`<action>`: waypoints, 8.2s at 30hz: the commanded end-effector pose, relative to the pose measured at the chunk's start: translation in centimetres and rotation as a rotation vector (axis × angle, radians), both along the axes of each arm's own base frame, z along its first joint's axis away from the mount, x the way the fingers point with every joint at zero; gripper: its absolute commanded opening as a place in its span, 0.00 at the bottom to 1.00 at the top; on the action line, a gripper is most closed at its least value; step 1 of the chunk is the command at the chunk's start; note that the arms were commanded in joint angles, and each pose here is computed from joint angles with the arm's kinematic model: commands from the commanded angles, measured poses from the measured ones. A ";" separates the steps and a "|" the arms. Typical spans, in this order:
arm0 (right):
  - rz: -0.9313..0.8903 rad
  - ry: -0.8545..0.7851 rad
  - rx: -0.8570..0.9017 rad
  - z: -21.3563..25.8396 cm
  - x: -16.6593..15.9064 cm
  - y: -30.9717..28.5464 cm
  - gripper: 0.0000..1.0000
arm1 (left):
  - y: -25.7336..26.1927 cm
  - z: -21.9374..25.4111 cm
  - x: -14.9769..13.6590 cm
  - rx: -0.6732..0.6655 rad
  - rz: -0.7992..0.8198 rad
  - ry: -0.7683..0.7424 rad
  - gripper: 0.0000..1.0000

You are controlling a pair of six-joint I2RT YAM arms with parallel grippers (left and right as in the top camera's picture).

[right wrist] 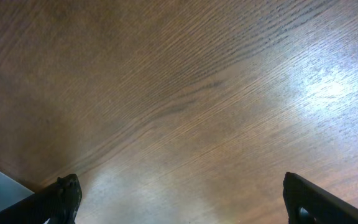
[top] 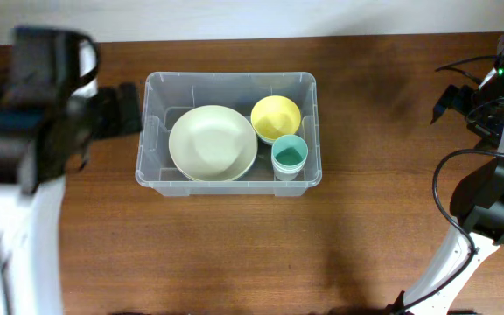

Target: Pack container

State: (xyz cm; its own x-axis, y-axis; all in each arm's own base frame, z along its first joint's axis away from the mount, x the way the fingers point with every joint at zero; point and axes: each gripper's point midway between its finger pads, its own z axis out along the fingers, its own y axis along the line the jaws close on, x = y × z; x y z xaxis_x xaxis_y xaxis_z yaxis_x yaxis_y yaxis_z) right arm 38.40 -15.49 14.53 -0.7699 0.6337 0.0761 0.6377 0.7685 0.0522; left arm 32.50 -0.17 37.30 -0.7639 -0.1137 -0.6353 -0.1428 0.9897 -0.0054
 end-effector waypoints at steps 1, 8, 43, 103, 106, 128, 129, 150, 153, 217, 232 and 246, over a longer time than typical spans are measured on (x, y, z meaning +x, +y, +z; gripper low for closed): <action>-0.001 -0.032 -0.018 1.5 -0.3 -0.2 0.99 | -0.5 4.0 -4.3 -0.049 -0.024 -0.132 1.00; -0.001 -0.032 -0.018 1.5 -0.3 -0.2 0.99 | -0.3 6.1 -10.6 -0.129 0.030 -0.217 1.00; -0.001 -0.031 -0.019 1.5 -0.3 -0.2 0.99 | -6.1 -6.8 -1.2 0.133 -0.563 -0.502 1.00; -0.001 -0.031 -0.019 1.5 -0.3 -0.2 0.99 | -1.7 -21.4 -8.0 0.278 -0.367 -0.809 1.00; -0.001 -0.032 -0.018 1.5 -0.3 -0.2 0.99 | -1.7 -21.4 -8.0 0.278 -0.367 -0.809 1.00; -0.001 -0.032 -0.018 1.5 -0.3 -0.2 0.99 | -1.7 -21.4 -8.0 0.278 -0.367 -0.809 1.00; -0.001 -0.032 -0.018 1.5 -0.3 -0.2 0.99 | -1.7 -21.4 -8.0 0.278 -0.367 -0.809 1.00; 0.020 -0.092 -0.057 2.0 1.1 -0.2 0.99 | -1.7 -21.4 -8.0 0.278 -0.367 -0.809 1.00; 0.054 -0.193 -0.107 4.2 2.7 0.7 0.99 | -1.7 -21.4 -8.0 0.278 -0.367 -0.809 1.00; 0.479 -1.742 -0.651 8.9 -14.6 16.5 0.99 | -1.7 -21.4 -8.0 0.278 -0.367 -0.809 1.00; 0.508 -1.605 -0.617 4.1 -13.8 16.1 0.99 | -1.7 -21.4 -8.0 0.278 -0.367 -0.809 1.00; 0.543 -1.491 -0.570 1.0 -13.8 16.3 0.99 | -1.7 -21.4 -8.0 0.278 -0.367 -0.809 1.00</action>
State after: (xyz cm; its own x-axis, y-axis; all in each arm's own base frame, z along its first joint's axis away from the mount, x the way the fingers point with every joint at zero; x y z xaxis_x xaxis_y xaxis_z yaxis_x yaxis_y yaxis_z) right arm 24.63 0.77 15.78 -0.0745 -0.0147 -0.9971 -0.0303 0.9995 -0.0124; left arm 24.53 -2.14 16.01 -0.0320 0.2691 -0.9626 0.1348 0.9554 0.2626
